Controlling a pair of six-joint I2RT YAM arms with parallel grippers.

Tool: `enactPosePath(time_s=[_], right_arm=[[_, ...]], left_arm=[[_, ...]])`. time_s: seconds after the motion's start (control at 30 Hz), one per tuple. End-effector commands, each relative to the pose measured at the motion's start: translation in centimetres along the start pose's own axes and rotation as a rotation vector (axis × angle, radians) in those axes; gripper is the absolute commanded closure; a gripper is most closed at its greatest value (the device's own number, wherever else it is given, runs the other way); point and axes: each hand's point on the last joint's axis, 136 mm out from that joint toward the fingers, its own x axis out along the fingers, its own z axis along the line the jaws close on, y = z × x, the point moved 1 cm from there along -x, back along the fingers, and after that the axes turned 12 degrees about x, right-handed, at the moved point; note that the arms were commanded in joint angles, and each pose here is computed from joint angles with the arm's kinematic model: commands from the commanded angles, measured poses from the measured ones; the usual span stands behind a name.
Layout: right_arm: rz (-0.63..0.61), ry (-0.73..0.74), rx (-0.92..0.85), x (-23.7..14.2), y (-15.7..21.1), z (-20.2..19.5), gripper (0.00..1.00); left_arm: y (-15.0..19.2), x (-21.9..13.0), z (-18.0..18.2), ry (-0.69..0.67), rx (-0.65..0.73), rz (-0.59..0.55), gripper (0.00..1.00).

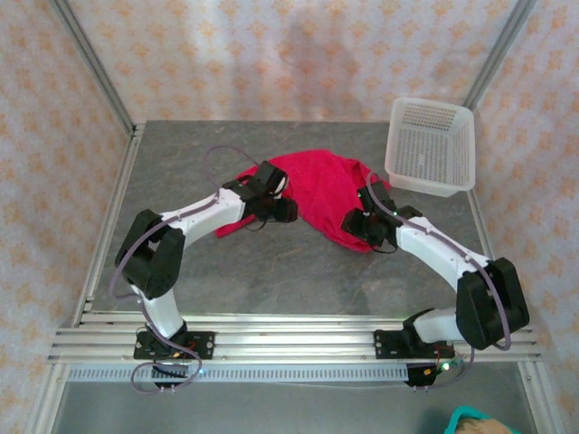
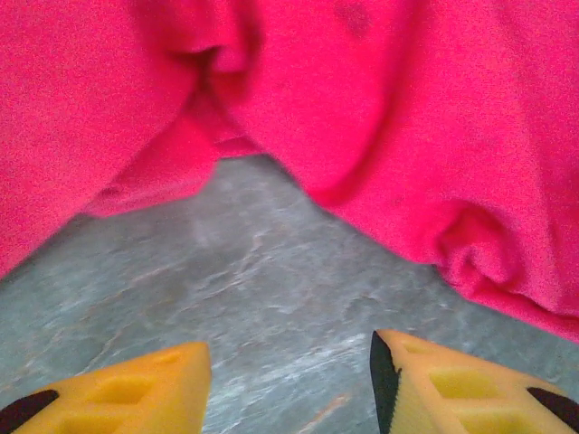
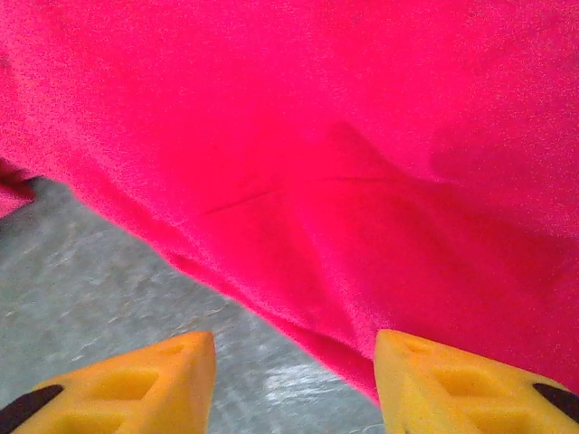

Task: Fold the inside-out t-shirt

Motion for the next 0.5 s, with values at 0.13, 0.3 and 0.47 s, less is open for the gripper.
enactPosePath(time_s=[0.13,0.3,0.47], right_arm=[[-0.053,0.126,0.023,0.9,-1.7,-2.7,0.38],[-0.04,0.157,0.045,1.4,-2.0,-4.1,0.38],[-0.019,0.152,0.058,1.9,-2.0,-5.0,0.55]], left_arm=[[-1.1,-1.3,-0.9,0.043,0.084,-0.028,0.5],[-0.6,-1.6,-1.9,0.079,0.157,-0.023,0.49],[-0.1,-2.3,-3.8,0.143,0.315,-0.005,0.47]])
